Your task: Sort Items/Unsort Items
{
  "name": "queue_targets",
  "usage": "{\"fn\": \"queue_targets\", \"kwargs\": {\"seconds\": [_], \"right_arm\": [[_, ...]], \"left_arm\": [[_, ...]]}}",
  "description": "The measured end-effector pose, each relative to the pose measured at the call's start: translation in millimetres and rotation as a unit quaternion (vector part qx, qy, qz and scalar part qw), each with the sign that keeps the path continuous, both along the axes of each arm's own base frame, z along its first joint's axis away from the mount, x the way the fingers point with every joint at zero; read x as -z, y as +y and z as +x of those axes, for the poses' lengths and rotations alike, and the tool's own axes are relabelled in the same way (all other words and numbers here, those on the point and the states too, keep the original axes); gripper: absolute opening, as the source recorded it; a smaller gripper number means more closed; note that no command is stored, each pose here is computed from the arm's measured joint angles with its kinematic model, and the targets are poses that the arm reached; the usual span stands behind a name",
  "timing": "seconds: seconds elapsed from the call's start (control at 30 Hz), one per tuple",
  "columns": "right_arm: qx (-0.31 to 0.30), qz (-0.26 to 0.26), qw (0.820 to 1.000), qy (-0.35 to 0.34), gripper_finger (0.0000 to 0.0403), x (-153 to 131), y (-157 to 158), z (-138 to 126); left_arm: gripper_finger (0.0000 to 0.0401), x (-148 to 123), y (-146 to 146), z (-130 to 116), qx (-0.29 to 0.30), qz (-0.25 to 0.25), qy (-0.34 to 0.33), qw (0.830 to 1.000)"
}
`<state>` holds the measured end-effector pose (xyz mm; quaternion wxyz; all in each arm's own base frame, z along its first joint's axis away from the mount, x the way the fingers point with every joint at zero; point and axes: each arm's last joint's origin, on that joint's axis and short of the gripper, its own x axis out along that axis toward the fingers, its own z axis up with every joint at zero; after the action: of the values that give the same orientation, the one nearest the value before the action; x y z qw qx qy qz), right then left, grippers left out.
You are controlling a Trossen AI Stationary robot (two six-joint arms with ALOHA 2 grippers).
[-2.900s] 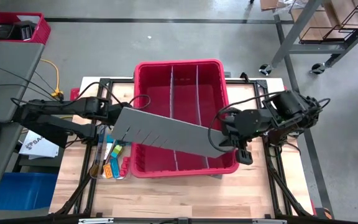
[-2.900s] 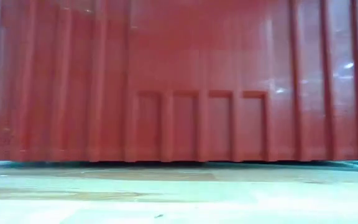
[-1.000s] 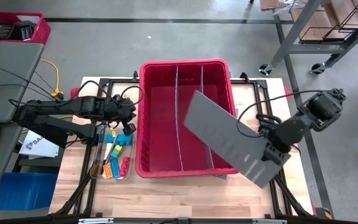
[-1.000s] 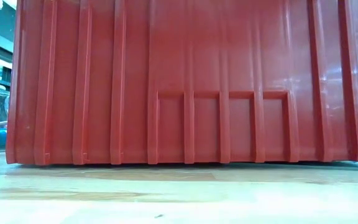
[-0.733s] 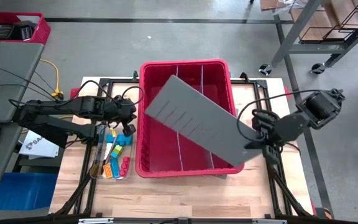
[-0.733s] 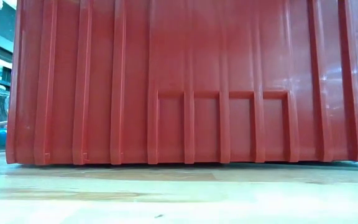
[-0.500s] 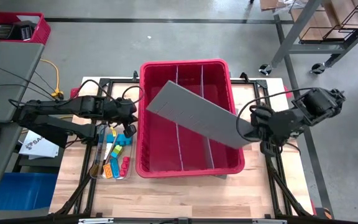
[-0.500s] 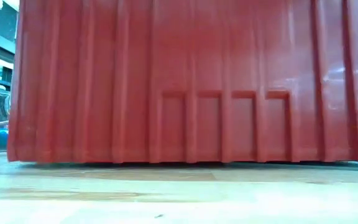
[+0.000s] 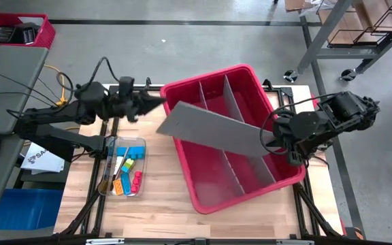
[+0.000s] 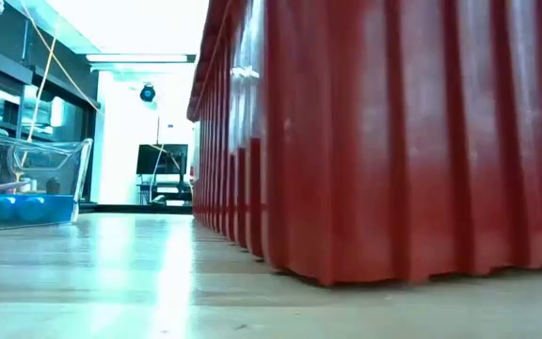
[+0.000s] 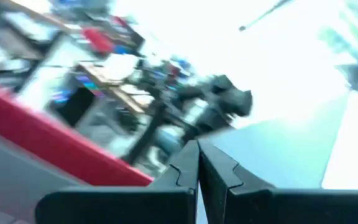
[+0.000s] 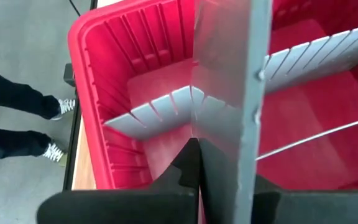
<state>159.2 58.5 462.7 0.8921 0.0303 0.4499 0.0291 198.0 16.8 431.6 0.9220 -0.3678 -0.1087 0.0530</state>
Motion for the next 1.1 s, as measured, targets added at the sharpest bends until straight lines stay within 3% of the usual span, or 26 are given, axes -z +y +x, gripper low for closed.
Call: {"fn": "queue_targets", "kwargs": {"seconds": [0.13,0.33,0.47,0.57,0.73,0.9,0.93,1.0,1.1], "right_arm": [[0.0,0.0,1.0,0.0,0.0,0,0,0],[0.003,0.008,1.0,-0.007,0.0,-1,1,1],[0.003,0.009,1.0,-0.009,0.0,-1,1,1],[0.003,0.009,1.0,-0.009,0.0,-1,1,1],[0.02,0.016,1.0,-0.009,0.0,-1,-1,2],[0.042,0.025,0.999,-0.008,0.0,-1,-3,3],[0.044,0.025,0.999,-0.008,0.0,-1,-4,3],[0.047,0.025,0.999,-0.008,0.0,-1,-5,4],[0.052,0.025,0.998,-0.009,0.0,-1,-7,4]], "left_arm": [[0.0,4,8,-4,-0.059,-0.086,0.025,0.994],[0.0,19,14,-7,-0.087,-0.166,0.1,0.977],[0.0,29,14,-10,-0.062,-0.184,0.158,0.968],[0.0,42,12,-18,-0.035,-0.199,0.244,0.948],[0.0,55,7,-50,-0.057,-0.182,0.447,0.874],[0.0,33,4,-94,-0.129,-0.148,0.544,0.816],[0.0,28,4,-99,-0.144,-0.143,0.55,0.81],[0.0,20,5,-103,-0.153,-0.124,0.527,0.826],[0.0,19,7,-103,-0.161,-0.119,0.535,0.821]]}}
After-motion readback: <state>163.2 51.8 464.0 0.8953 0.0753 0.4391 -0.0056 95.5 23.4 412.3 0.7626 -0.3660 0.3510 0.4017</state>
